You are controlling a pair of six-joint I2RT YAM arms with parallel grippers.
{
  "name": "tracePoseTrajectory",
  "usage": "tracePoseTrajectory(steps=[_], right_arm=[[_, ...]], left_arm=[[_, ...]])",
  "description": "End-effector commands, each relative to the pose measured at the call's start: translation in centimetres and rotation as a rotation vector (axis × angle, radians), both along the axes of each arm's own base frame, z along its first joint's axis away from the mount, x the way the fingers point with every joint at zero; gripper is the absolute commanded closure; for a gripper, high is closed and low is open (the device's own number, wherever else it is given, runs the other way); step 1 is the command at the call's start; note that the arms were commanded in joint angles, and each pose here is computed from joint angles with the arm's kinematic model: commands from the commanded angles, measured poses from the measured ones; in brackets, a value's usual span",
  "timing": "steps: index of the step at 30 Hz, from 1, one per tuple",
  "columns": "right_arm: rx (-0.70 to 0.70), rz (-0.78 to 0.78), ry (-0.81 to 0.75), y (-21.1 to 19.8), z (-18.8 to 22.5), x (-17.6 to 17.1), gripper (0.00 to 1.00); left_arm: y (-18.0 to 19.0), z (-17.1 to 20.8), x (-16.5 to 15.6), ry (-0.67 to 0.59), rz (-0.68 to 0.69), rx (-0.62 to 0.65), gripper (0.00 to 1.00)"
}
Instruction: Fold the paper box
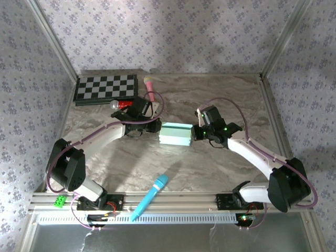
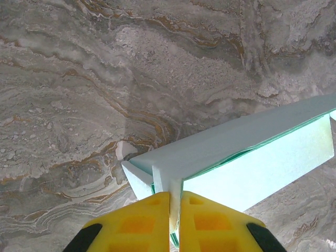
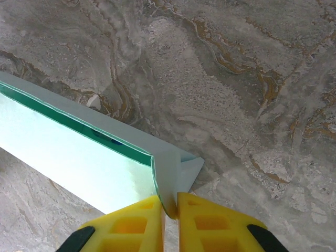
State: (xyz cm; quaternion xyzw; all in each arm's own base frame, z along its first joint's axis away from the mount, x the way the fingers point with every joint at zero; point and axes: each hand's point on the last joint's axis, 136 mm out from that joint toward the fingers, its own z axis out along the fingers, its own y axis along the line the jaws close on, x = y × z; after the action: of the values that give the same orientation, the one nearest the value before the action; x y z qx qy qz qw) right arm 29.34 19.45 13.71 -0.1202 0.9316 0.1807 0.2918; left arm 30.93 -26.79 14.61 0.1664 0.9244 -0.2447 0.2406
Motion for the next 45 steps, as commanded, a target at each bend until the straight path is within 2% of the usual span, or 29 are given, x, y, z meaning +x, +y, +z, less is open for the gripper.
tracePoseTrajectory(steps=[1,15,23,39,45], right_arm=[[0.011,0.001,0.025,0.3,0.2,0.1,0.85],[0.021,0.012,0.054,0.9,0.1,0.0,0.91],[0.022,0.016,0.058,1.0,0.4,0.0,0.87],[0.022,0.04,0.113,1.6,0.2,-0.4,0.9],[0.03,0.046,0.124,1.8,0.3,-0.5,0.86]], left_arm=[[-0.5,-1.0,-0.7,0.033,-0.016,-0.006,0.9],[-0.4,-1.6,-1.2,0.037,-0.018,0.015,0.9],[-0.4,-1.7,-1.4,0.034,-0.023,0.019,0.9],[-0.6,-1.8,-1.5,0.03,-0.025,0.022,0.9],[-0.6,-1.8,-1.6,0.027,-0.025,0.031,0.9]])
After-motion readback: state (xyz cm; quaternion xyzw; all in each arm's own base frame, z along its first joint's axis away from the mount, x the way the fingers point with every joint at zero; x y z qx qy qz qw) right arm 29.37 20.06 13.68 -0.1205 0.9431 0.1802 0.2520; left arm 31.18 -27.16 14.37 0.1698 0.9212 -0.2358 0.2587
